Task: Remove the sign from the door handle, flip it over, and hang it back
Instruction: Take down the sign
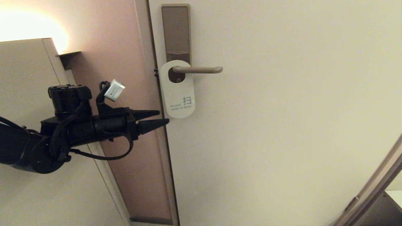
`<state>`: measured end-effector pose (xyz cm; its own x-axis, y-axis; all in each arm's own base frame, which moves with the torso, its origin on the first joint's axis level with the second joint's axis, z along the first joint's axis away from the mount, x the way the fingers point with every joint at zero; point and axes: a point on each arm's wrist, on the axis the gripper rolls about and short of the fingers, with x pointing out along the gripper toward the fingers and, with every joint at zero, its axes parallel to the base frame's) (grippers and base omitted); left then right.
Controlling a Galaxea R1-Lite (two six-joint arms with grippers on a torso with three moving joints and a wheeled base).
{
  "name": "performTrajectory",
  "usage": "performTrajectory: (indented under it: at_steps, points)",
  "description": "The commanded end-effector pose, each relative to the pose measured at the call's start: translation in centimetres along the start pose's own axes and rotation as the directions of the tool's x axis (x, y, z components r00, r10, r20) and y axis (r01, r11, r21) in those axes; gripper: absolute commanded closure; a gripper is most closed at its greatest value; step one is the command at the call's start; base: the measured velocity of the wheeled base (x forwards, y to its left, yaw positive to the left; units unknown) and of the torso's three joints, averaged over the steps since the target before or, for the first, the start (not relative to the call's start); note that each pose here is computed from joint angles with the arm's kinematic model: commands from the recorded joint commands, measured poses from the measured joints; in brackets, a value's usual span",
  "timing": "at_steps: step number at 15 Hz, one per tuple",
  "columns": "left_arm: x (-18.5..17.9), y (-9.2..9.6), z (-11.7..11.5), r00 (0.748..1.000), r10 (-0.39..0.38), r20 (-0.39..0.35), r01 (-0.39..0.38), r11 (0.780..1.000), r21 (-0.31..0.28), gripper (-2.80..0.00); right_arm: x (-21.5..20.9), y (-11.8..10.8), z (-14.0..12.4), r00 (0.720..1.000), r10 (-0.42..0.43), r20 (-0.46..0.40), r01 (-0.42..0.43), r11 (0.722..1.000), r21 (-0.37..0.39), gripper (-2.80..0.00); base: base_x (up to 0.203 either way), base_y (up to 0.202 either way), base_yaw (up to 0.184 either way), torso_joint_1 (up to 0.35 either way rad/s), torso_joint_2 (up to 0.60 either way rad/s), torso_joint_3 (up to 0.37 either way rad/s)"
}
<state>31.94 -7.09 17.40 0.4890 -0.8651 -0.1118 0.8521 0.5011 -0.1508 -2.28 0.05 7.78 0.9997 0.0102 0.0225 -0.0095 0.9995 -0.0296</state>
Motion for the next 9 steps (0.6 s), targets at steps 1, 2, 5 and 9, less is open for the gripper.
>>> performTrajectory:
  at_steps: [1,2,5,9]
  points:
    - [0.5,0.5,-0.4,1.000,-0.007,-0.003,0.007,1.000,-0.004,-2.80,0.0,0.0,0.0,1.000,0.001,0.000,-0.001,1.000,0.000,0.00,0.000,0.000,0.000,0.000,0.00,0.000]
    - [0.8,0.5,-0.3,1.000,-0.015,-0.002,0.015,1.000,-0.001,-2.80,0.0,0.0,0.0,1.000,0.001,0.000,-0.001,1.000,0.000,0.00,0.000,0.000,0.000,0.000,0.00,0.000]
    - [1.7,0.6,-0.2,0.999,-0.034,-0.001,0.034,0.999,0.005,-2.80,0.0,0.0,0.0,1.000,0.001,-0.001,-0.001,1.000,0.000,0.00,0.000,0.000,0.000,0.000,0.00,0.000]
    - [2.7,1.1,0.3,0.999,-0.048,0.011,0.048,0.999,0.020,-2.80,0.0,0.0,0.0,1.000,0.001,-0.001,-0.001,1.000,-0.001,0.00,0.000,0.000,0.000,0.000,0.00,0.000]
